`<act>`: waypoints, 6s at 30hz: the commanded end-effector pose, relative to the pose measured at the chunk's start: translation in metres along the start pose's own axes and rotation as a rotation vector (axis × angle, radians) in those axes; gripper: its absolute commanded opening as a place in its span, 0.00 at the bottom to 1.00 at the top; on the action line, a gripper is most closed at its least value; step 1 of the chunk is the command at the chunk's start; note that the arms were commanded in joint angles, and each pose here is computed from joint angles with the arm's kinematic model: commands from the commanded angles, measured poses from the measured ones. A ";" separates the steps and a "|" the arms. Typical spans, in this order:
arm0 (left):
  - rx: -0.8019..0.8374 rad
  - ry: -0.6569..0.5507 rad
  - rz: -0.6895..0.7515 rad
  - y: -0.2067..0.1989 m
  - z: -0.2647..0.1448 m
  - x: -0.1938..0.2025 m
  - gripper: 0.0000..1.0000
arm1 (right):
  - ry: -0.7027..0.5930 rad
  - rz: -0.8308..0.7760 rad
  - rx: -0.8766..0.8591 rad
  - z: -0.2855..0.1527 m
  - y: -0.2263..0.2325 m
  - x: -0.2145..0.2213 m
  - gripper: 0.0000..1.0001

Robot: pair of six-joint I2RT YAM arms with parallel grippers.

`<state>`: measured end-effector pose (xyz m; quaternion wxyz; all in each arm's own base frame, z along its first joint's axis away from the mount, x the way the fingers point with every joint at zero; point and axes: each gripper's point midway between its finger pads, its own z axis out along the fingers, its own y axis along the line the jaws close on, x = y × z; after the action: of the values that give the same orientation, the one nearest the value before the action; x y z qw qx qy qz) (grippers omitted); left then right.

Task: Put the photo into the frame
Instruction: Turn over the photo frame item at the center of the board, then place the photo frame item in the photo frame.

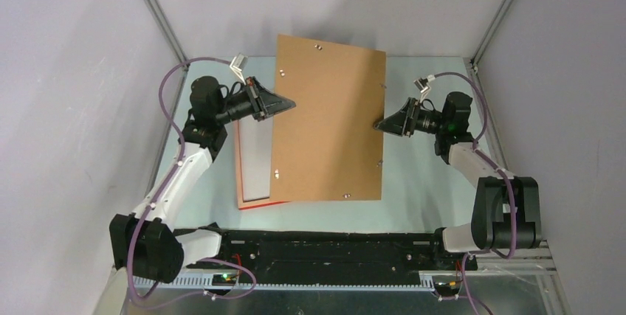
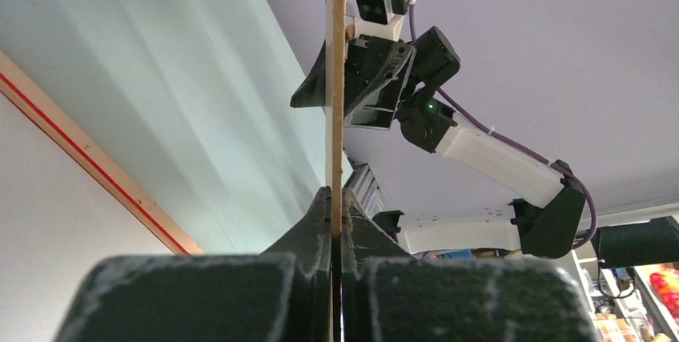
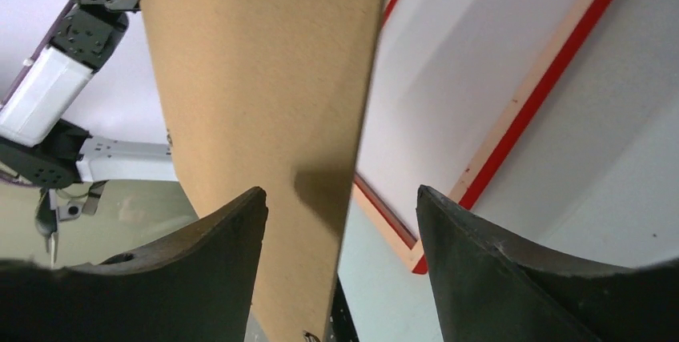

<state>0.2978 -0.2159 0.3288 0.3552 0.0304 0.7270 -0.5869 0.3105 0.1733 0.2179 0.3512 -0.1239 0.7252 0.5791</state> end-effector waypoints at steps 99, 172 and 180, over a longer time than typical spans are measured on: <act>-0.156 -0.177 0.260 0.056 -0.007 -0.001 0.00 | 0.107 -0.052 -0.313 0.009 0.113 0.012 0.24; -0.637 -0.320 0.278 0.115 -0.145 -0.048 1.00 | 0.190 0.227 -0.188 0.093 0.027 -0.011 0.00; -0.687 -0.325 0.317 0.118 -0.154 -0.046 1.00 | 0.250 0.303 -0.221 0.129 0.015 -0.003 0.00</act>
<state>0.3148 -0.0356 0.2539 0.5167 -0.0893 0.8066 -0.2730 0.3450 0.2809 0.1931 0.1345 -0.0782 0.7304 0.6650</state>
